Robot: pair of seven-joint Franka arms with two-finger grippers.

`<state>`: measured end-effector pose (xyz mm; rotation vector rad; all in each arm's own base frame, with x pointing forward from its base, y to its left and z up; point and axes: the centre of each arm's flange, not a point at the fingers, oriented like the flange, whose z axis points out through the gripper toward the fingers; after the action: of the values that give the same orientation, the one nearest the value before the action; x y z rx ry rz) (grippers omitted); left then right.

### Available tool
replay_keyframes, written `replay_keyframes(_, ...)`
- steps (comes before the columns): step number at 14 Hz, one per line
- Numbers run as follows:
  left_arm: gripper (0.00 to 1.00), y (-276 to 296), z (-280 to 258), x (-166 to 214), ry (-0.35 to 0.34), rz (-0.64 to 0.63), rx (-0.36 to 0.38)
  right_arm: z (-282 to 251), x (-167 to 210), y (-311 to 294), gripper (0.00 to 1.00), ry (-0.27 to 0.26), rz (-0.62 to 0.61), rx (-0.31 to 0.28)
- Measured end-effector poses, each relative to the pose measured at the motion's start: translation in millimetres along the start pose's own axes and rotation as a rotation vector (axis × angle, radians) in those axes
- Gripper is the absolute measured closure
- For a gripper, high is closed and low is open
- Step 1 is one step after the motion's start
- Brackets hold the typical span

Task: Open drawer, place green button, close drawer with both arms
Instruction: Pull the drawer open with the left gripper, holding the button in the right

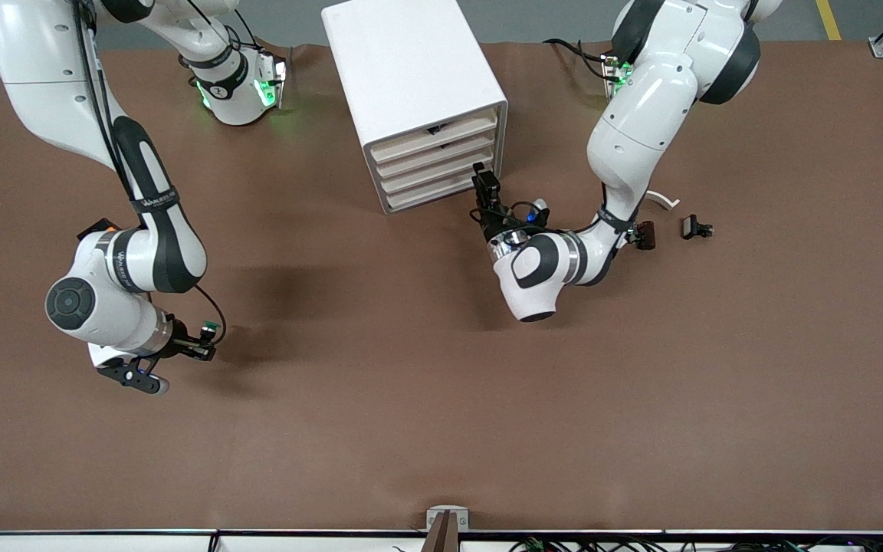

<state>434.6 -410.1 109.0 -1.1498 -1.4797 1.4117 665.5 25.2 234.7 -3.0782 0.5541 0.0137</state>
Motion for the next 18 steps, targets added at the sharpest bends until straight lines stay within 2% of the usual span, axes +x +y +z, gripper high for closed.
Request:
replay_keyframes(8,0.53,5.7,17.4,-10.1,0.008,0.000,0.002,0.5,-4.7,-10.4,0.59,-0.003,0.034,0.001)
replay_keyframes(16,0.55,4.9,44.5,-22.5,0.055,0.002,0.008,-6.8,-16.0,-33.6,0.59,-0.008,0.081,0.000)
replay_keyframes(18,0.73,5.2,46.7,-23.0,0.058,0.000,0.009,-8.9,-19.6,-41.6,0.59,-0.006,0.096,0.002)
